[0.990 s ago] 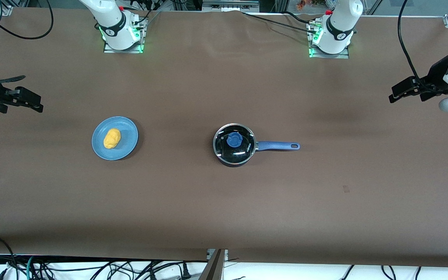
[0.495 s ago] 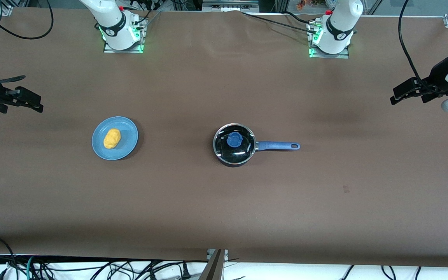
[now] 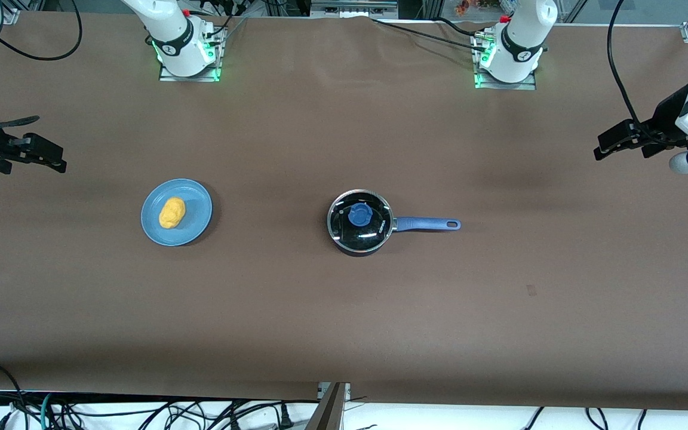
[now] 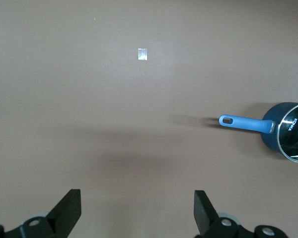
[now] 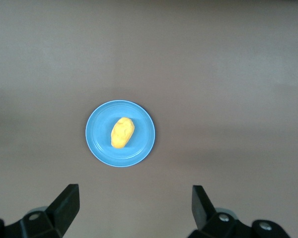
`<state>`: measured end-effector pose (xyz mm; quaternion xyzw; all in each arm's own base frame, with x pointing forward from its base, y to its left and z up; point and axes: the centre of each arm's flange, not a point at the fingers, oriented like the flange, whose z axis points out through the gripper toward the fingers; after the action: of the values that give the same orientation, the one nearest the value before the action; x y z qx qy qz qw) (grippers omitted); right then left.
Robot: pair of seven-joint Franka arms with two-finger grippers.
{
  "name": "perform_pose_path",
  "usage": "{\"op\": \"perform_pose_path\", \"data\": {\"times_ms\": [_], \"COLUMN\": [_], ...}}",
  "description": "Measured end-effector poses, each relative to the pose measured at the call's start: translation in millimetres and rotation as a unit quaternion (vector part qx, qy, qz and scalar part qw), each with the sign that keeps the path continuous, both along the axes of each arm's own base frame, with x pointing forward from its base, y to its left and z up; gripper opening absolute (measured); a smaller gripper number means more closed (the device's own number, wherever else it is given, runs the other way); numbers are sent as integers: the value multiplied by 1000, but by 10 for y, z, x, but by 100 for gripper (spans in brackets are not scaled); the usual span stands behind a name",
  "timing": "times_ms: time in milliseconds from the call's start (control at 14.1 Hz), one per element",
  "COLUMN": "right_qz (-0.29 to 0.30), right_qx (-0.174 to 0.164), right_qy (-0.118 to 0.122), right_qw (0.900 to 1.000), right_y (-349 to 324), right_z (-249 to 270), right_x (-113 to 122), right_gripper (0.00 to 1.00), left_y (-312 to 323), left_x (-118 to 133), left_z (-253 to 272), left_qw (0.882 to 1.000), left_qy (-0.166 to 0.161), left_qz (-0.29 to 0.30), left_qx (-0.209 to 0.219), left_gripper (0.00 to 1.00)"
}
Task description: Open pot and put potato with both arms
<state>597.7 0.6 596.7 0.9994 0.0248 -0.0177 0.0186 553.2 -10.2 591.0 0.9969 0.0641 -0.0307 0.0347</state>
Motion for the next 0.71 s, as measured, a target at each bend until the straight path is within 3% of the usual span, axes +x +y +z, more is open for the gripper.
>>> {"op": "perform_pose_path", "data": {"times_ms": [707], "right_qz": [0], "right_qx": [0], "right_qy": [0], "right_qw": [1000], "right_y": [0], "right_z": [0], "right_x": [0], "right_gripper": [100], "left_y": [-40], "left_x": [-10], "left_z": [-38], "left_qw": [999], "left_qy": [10], "left_qz": [0], "left_qx": [32], "left_gripper": [100]}}
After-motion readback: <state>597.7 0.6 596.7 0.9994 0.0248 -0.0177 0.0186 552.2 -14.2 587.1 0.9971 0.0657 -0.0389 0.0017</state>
